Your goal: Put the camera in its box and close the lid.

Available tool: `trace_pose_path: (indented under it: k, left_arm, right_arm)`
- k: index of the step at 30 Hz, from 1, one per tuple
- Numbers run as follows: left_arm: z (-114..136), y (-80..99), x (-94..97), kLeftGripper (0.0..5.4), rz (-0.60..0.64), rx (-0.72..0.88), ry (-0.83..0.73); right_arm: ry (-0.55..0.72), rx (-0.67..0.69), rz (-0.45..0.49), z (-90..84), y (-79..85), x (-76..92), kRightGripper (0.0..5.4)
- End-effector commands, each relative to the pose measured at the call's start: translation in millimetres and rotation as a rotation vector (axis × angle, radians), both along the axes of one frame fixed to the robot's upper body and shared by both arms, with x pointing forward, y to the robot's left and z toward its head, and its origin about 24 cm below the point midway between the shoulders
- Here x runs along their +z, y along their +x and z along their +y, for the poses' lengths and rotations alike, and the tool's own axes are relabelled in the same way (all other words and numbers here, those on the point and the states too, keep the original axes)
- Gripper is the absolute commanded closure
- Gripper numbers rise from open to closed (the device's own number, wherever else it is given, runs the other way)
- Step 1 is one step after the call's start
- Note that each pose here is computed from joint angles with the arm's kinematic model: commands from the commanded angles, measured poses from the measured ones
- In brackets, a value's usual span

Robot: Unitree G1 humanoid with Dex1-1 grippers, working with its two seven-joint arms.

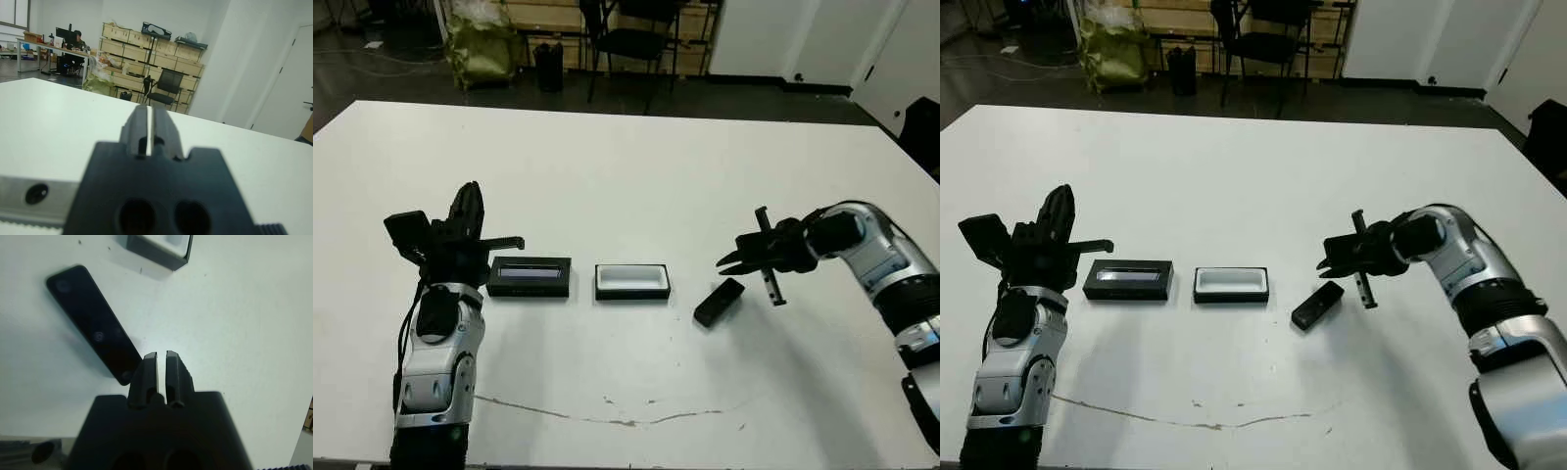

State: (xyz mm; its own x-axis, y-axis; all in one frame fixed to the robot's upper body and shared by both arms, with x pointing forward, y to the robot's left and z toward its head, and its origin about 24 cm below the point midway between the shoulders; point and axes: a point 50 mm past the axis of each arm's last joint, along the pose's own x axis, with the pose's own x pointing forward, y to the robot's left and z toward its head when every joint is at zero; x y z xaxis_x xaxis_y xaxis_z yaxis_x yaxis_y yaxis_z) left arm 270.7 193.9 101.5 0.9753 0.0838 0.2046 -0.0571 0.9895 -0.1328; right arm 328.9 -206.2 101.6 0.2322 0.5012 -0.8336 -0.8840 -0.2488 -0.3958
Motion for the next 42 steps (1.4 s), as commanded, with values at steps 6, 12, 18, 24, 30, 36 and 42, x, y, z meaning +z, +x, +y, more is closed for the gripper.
trace_pose_path:
  k: [6,12,18,24,30,36,42]
  left_arm:
    - [0.3,-2.2,-5.6,5.40,0.045,0.015,-0.008]
    - [0.7,-1.6,-6.9,5.40,0.041,0.010,-0.003]
    - [0.5,-1.6,-7.8,5.40,0.036,0.004,-0.008]
    - [0.3,-1.6,-7.9,5.40,0.038,0.004,-0.011]
    - [-0.1,-1.3,-8.3,5.40,0.039,0.001,-0.020]
    - [-0.2,-1.2,-7.9,5.40,0.038,0.006,-0.005]
    - [-0.1,-0.8,-7.7,5.40,0.028,-0.005,-0.013]
  right_arm:
    - [-0.046,0.009,0.018,-4.1,-9.0,6.8,5.39]
    - [0.021,-0.033,-0.020,-5.9,-8.5,-5.9,5.39]
    - [0.068,-0.090,-0.040,-10.9,-2.2,-22.8,5.39]
    - [0.088,-0.082,-0.069,-11.5,-0.1,-18.5,5.39]
    - [0.055,-0.117,-0.116,-10.5,4.4,-21.0,5.39]
    - [0.050,-0.102,-0.107,-6.3,6.6,-18.0,5.39]
    - [0.067,-0.101,-0.076,-8.5,3.6,-20.3,5.39]
